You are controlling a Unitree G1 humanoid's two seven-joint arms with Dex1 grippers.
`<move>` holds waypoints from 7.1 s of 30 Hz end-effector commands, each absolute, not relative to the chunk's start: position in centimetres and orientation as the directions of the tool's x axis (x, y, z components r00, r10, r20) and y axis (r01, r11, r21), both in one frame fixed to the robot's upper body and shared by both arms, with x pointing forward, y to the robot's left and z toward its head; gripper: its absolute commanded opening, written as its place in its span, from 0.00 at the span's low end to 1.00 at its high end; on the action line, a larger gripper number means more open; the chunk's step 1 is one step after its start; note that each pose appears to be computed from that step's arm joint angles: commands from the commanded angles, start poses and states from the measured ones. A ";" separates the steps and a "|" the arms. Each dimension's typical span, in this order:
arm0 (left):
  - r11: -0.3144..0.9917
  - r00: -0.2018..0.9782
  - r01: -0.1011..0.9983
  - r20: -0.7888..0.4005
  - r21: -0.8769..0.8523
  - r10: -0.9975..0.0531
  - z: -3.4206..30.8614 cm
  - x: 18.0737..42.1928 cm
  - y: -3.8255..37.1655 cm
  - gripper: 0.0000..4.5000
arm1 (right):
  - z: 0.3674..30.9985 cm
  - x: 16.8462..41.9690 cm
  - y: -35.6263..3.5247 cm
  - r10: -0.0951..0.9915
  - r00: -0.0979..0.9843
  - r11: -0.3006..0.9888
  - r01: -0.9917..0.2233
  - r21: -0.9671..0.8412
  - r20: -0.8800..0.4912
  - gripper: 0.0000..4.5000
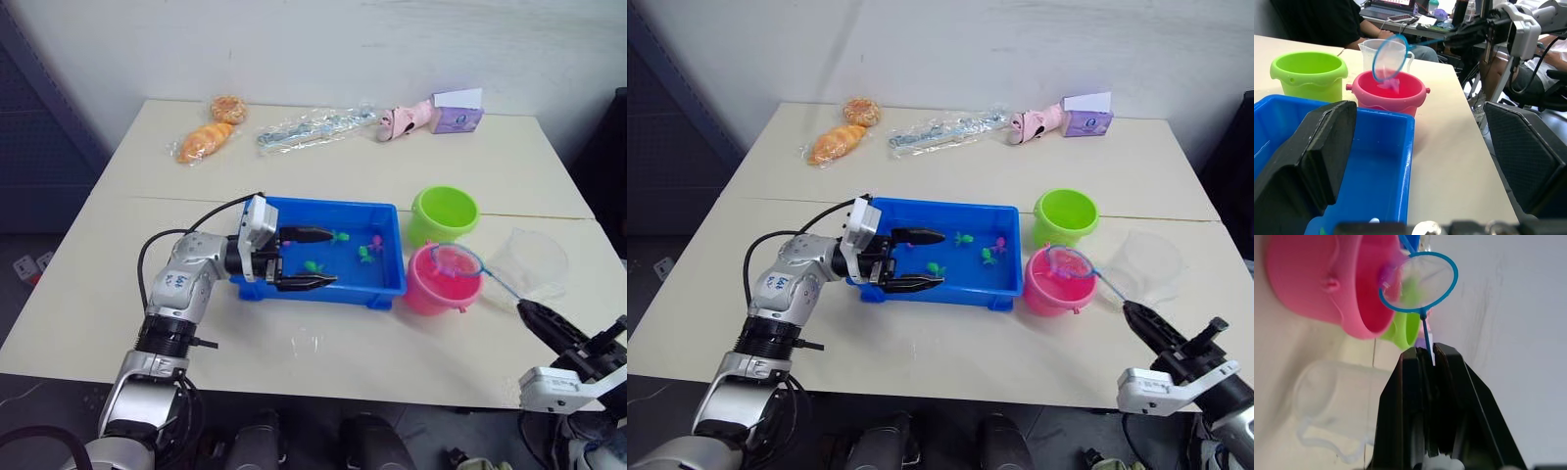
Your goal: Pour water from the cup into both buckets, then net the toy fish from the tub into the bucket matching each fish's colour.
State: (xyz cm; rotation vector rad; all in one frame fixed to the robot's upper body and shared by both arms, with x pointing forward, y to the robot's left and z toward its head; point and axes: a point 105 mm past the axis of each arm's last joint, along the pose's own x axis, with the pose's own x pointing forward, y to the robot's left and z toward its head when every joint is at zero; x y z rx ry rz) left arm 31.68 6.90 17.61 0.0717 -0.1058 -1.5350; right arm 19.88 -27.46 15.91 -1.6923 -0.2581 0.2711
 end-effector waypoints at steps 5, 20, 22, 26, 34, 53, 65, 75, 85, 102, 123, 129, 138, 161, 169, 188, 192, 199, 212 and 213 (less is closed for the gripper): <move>0.032 0.028 0.986 0.027 0.162 -0.999 18.2 31.3 7.1 0.99 | 19.7 19.7 -28.1 0.280 0.950 -0.029 0.149 -0.988 0.135 0.00; 0.197 0.203 0.961 -0.012 0.195 -0.979 18.4 33.7 12.2 0.99 | 20.0 23.9 -15.8 0.499 0.867 0.867 -0.498 -0.022 0.010 0.00; 0.204 0.211 0.958 -0.013 0.200 -0.977 18.4 33.7 12.6 0.99 | 18.2 25.0 -15.2 0.468 0.875 0.883 -0.469 0.030 -0.126 0.00; 0.213 0.220 0.955 -0.012 0.205 -0.975 18.4 33.7 12.9 0.99 | 17.1 26.6 -14.5 0.429 0.876 0.903 -0.408 0.132 -0.221 0.00; 0.225 0.232 0.951 -0.011 0.211 -0.973 18.1 33.5 13.2 0.99 | 16.0 28.1 -13.5 0.403 0.850 0.915 -0.361 0.182 -0.340 0.00; 0.224 0.233 0.950 -0.014 0.216 -0.972 17.9 33.1 13.1 0.99 | 14.4 27.2 -12.8 0.420 0.781 0.893 -0.263 0.366 -0.463 0.00; 0.219 0.227 0.952 -0.015 0.215 -0.974 18.0 33.0 12.8 0.99 | 14.6 28.2 -13.5 0.350 0.798 0.899 -0.138 0.416 -0.491 0.00; 0.219 0.226 0.952 -0.008 0.212 -0.974 18.2 33.0 12.4 0.99 | 14.9 29.4 -13.8 0.280 0.824 0.930 -0.105 0.353 -0.492 0.00; 0.225 0.230 0.950 0.002 0.216 -0.973 18.3 33.0 12.1 0.99 | 14.7 30.8 -14.1 0.203 0.853 0.973 -0.123 0.193 -0.481 0.00; 0.237 0.242 0.946 0.005 0.220 -0.970 18.5 33.1 12.1 0.99 | 15.4 33.0 -13.1 0.199 0.909 0.965 -0.246 -0.086 -0.365 0.00; 0.258 0.265 0.942 -0.007 0.213 -0.964 18.5 32.7 12.7 0.99 | 16.0 33.3 -10.4 0.367 0.893 0.909 -0.404 -0.102 -0.262 0.00; 0.261 0.268 0.942 -0.007 0.210 -0.963 18.4 32.6 12.9 0.99 | 16.1 33.1 -10.2 0.397 0.885 0.889 -0.436 -0.138 -0.242 0.00; 0.261 0.268 0.942 -0.006 0.211 -0.963 18.4 32.6 12.9 0.99 | 15.9 32.8 -10.0 0.449 0.859 0.836 -0.501 -0.224 -0.245 0.00; 0.270 0.277 0.941 -0.007 0.206 -0.961 18.2 32.5 13.3 0.99 | 14.6 31.1 -11.4 0.457 0.823 0.754 -0.559 -0.344 -0.337 0.00; 0.267 0.274 0.942 -0.006 0.203 -0.962 18.2 32.4 13.2 0.99 | 14.4 31.5 -12.4 0.417 0.840 0.758 -0.532 -0.377 -0.348 0.00; 0.263 0.272 0.944 -0.018 0.197 -0.962 17.9 32.1 13.3 0.99 | 16.9 30.9 -12.8 0.507 0.821 0.845 -0.534 -0.037 -0.262 0.00; 0.251 0.260 0.949 -0.025 0.192 -0.965 18.2 32.0 13.6 0.99 | 18.4 30.1 -13.2 0.543 0.808 0.838 -0.540 0.081 -0.228 0.00; 0.212 0.212 0.960 0.017 0.185 -0.977 19.5 31.8 13.3 0.99 | 20.7 26.4 -14.9 0.620 0.767 0.784 -0.603 0.144 -0.165 0.00; 0.086 0.076 0.980 0.061 0.177 -0.995 20.6 31.7 10.0 0.99 | 21.0 19.0 -22.8 0.376 0.916 0.927 -0.374 0.041 -0.141 0.00; 0.079 0.069 0.981 0.063 0.175 -0.996 20.6 31.7 9.8 0.99 | 20.8 18.6 -23.2 0.357 0.921 0.934 -0.356 0.029 -0.156 0.00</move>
